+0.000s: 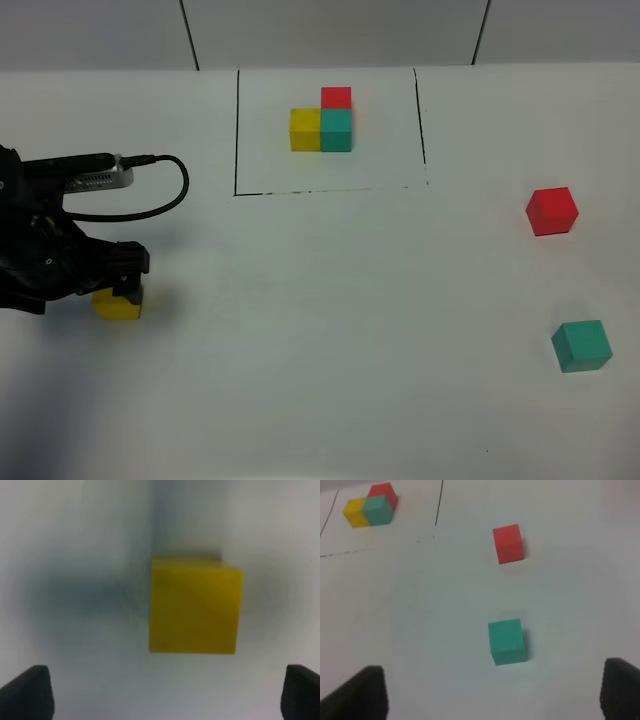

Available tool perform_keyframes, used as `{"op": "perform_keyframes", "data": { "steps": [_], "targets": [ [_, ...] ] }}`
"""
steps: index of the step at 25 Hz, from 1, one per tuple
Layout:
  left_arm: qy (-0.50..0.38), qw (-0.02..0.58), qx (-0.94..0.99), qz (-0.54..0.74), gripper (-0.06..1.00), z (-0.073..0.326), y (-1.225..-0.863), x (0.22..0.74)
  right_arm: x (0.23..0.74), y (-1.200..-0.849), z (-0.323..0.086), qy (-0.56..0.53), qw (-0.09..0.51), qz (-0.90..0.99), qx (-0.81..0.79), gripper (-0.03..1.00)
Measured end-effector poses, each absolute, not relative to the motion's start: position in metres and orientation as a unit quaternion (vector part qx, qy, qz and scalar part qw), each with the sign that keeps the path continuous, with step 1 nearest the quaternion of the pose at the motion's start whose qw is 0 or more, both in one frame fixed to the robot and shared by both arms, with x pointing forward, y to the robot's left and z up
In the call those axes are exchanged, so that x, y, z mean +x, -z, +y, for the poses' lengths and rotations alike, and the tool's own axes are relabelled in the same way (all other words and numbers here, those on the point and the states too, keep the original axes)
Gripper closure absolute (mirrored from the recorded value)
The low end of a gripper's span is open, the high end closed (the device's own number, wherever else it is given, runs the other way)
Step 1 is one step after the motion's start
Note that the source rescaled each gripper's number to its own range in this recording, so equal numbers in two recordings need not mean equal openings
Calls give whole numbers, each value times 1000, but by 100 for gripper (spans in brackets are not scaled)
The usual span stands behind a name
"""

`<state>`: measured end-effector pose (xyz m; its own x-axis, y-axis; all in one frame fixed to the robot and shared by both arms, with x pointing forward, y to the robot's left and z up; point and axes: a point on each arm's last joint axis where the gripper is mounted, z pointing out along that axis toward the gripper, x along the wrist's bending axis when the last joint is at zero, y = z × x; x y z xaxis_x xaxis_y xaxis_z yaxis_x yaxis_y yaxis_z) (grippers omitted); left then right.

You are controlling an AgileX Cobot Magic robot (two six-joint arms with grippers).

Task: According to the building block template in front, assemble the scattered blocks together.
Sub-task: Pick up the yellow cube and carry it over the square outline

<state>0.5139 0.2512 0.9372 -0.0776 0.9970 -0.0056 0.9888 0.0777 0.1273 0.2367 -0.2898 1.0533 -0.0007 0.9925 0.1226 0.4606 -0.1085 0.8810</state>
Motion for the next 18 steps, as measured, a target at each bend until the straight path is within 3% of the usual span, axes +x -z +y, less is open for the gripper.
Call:
{"op": "perform_keyframes", "data": {
  "steps": [13, 15, 18],
  "targets": [
    [-32, 24, 675, 736, -3, 248, -897, 531, 237, -1053, -290, -404, 329, 581, 625, 24],
    [-30, 21, 675, 737, 1, 248, -894, 532, 237, -1053, -290, -404, 329, 581, 625, 24],
    [-30, 20, 675, 737, 14, 248, -892, 532, 237, -1053, -290, -404, 329, 581, 625, 24]
  ]
}}
